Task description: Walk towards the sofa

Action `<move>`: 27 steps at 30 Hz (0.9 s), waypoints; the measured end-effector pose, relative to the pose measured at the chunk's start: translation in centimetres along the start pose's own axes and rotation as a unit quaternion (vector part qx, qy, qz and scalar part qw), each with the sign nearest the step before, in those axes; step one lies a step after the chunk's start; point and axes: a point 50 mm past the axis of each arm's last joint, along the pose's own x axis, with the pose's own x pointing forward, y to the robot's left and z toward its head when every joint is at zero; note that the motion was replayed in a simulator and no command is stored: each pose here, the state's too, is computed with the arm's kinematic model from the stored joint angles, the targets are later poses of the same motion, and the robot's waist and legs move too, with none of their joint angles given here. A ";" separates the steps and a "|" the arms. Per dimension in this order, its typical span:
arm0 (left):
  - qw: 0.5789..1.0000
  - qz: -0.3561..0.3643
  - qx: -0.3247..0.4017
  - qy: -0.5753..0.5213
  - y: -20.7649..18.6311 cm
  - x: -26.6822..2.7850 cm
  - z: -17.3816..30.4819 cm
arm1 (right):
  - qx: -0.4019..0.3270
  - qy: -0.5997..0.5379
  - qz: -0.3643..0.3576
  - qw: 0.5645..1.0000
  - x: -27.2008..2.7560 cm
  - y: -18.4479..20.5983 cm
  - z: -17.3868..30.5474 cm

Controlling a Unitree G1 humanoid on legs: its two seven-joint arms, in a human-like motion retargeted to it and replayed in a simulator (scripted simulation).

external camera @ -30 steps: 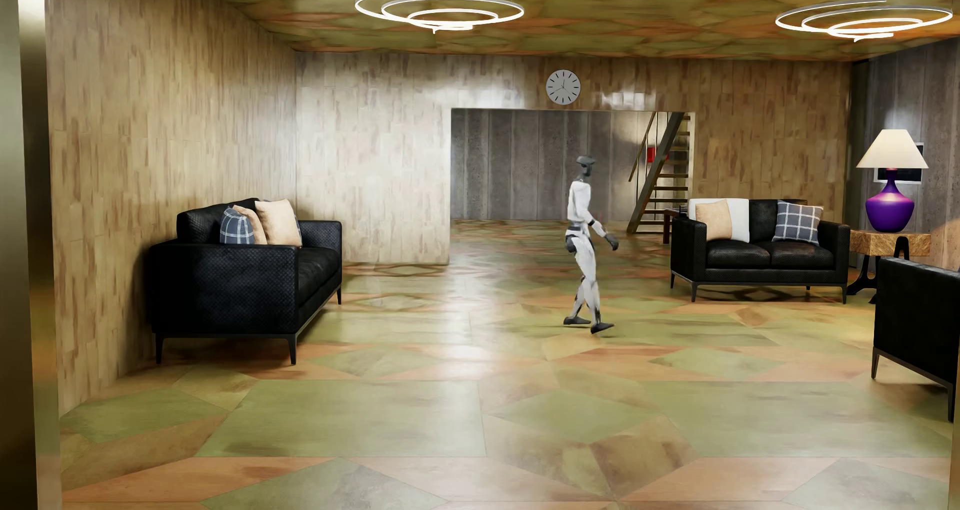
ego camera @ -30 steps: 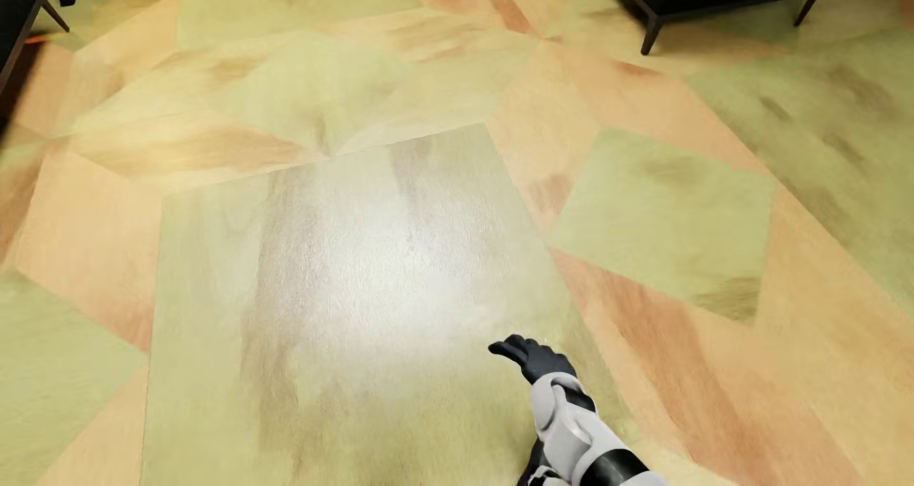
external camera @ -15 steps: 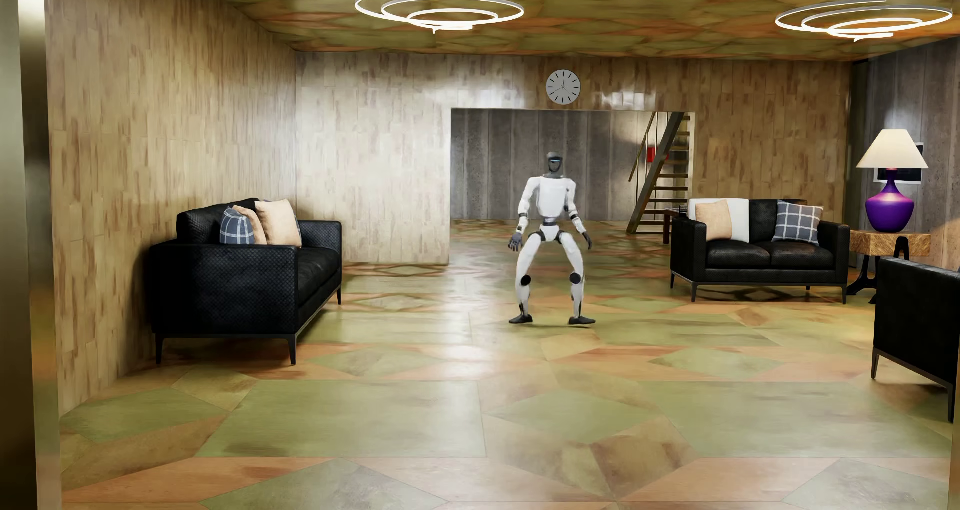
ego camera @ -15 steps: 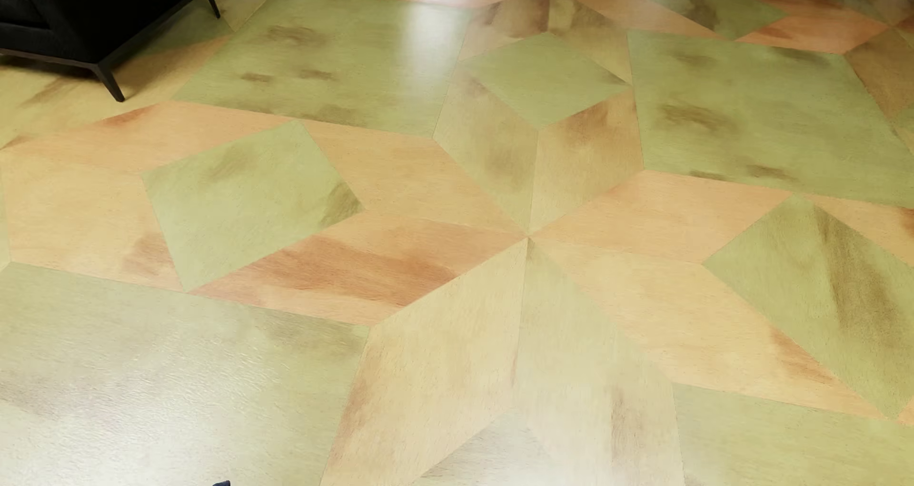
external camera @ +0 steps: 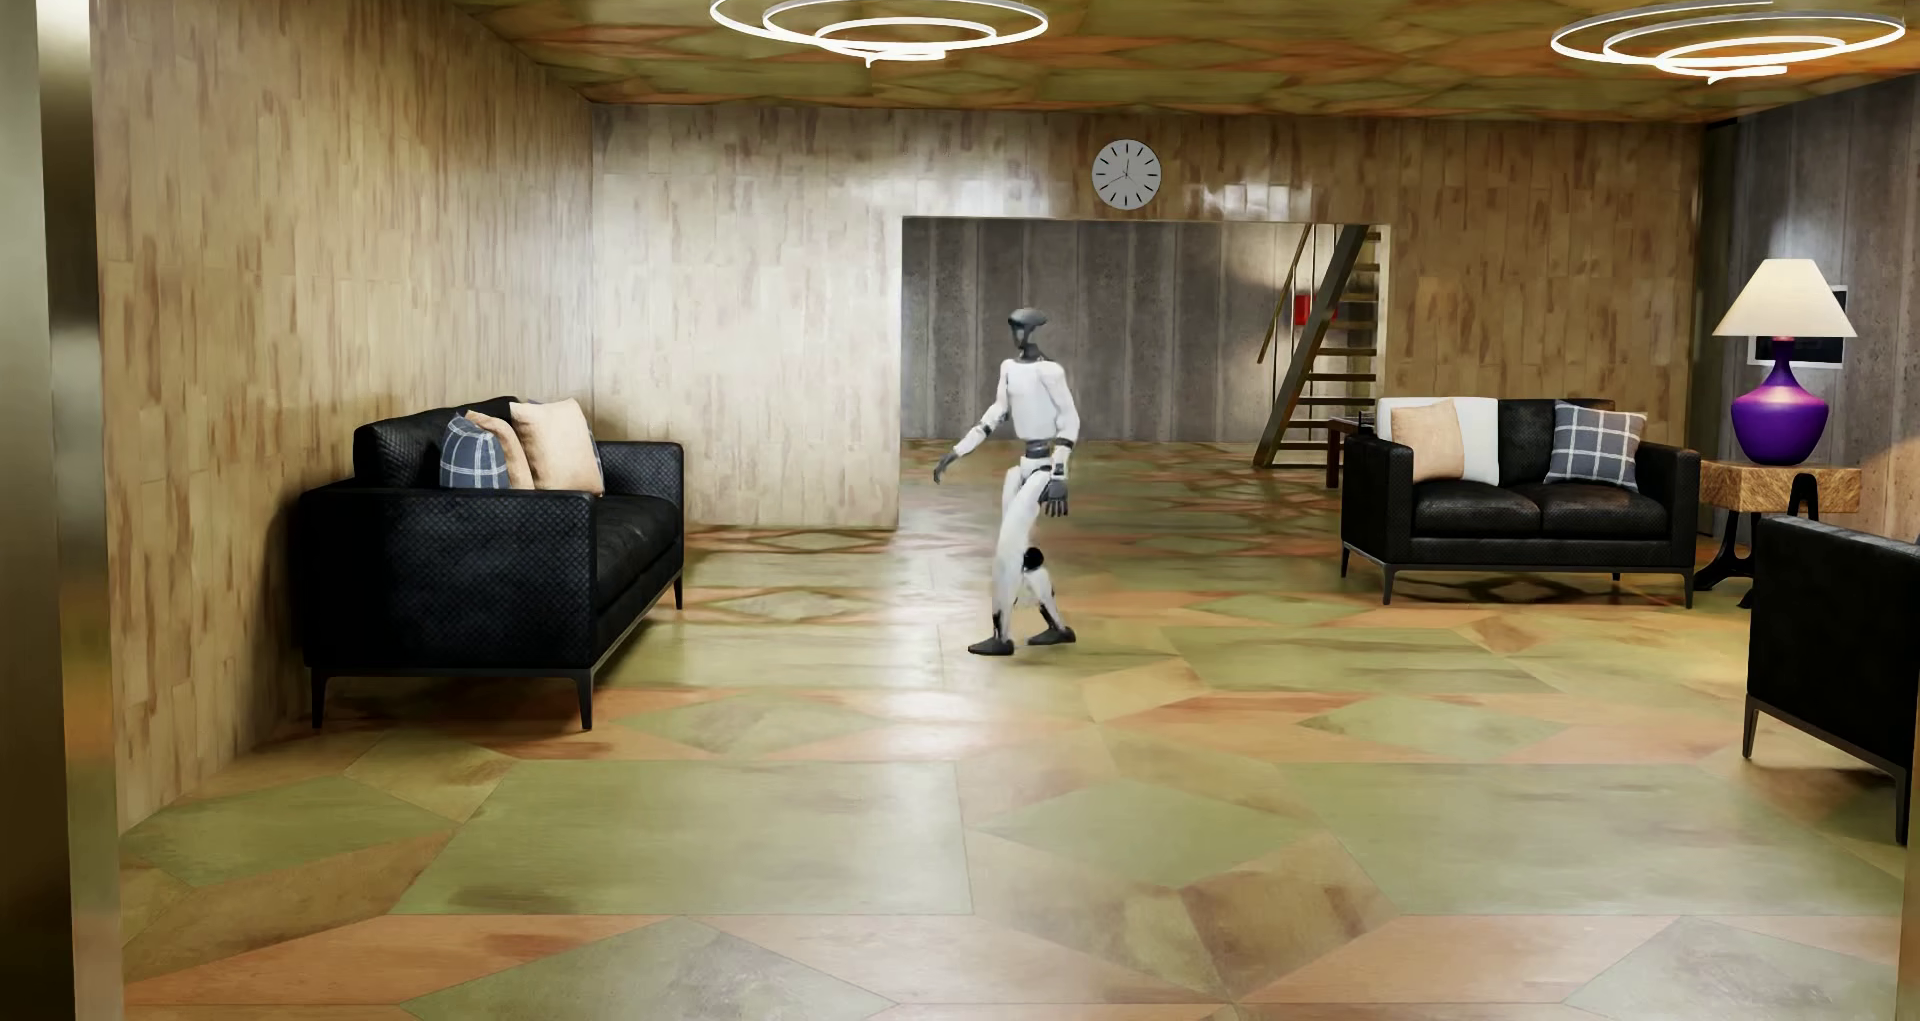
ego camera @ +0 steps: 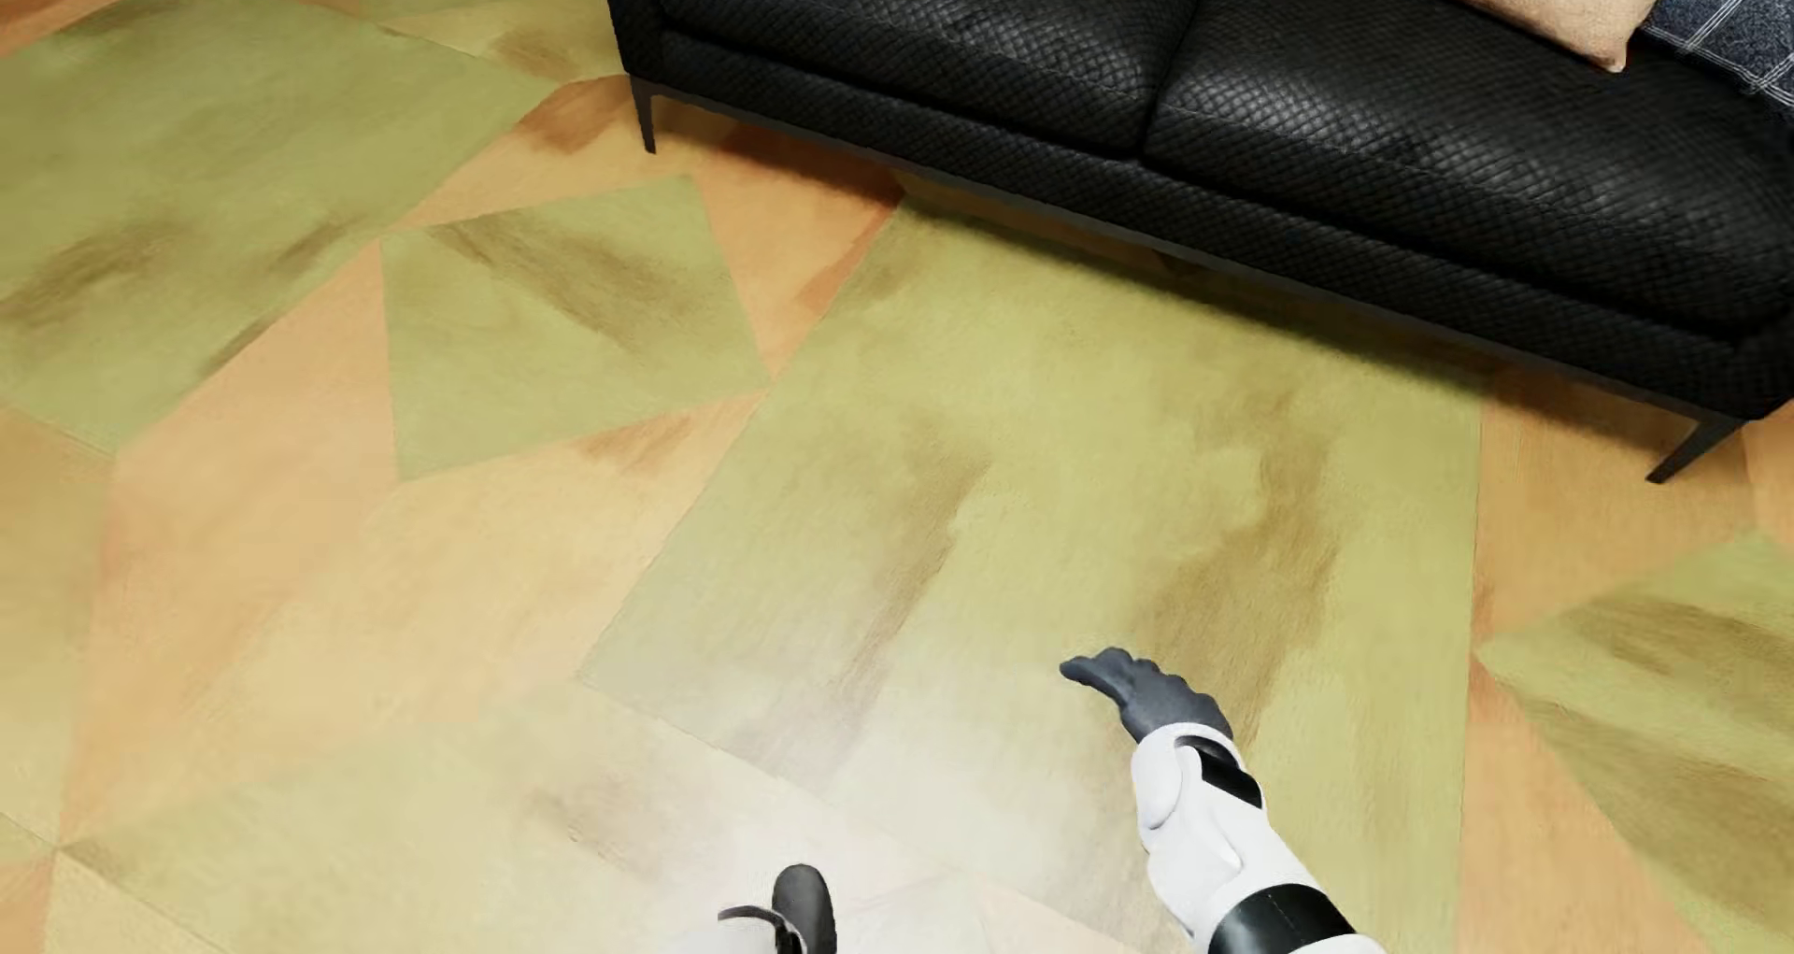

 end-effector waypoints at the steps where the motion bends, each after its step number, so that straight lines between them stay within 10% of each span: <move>1: 1.000 0.003 0.008 0.001 0.6 0.1 0.0 | 0.011 0.024 -0.003 1.000 -0.2 0.6 -1.2; 6: 0.992 0.093 -0.083 0.027 2.9 0.6 0.6 | 0.044 0.267 0.110 0.956 -5.6 8.2 -12.0; 10: 0.995 0.075 -0.049 -0.035 3.0 1.3 4.0 | -0.119 0.307 0.346 0.878 -11.7 13.6 -16.8; 14: 0.988 0.067 0.098 -0.096 5.0 2.1 10.0 | 0.066 0.334 0.308 0.888 -16.0 16.9 -16.5; 19: 0.958 0.095 0.118 -0.242 5.5 0.0 19.3 | 0.185 0.355 0.314 0.861 -20.0 21.1 -12.7; 24: 0.956 0.074 0.055 -0.277 3.0 -0.9 18.4 | 0.067 0.273 0.440 0.853 -17.2 21.7 -9.6; 27: 0.967 0.012 0.143 -0.213 2.5 0.4 15.4 | 0.017 0.201 0.328 0.923 -11.3 17.3 -8.2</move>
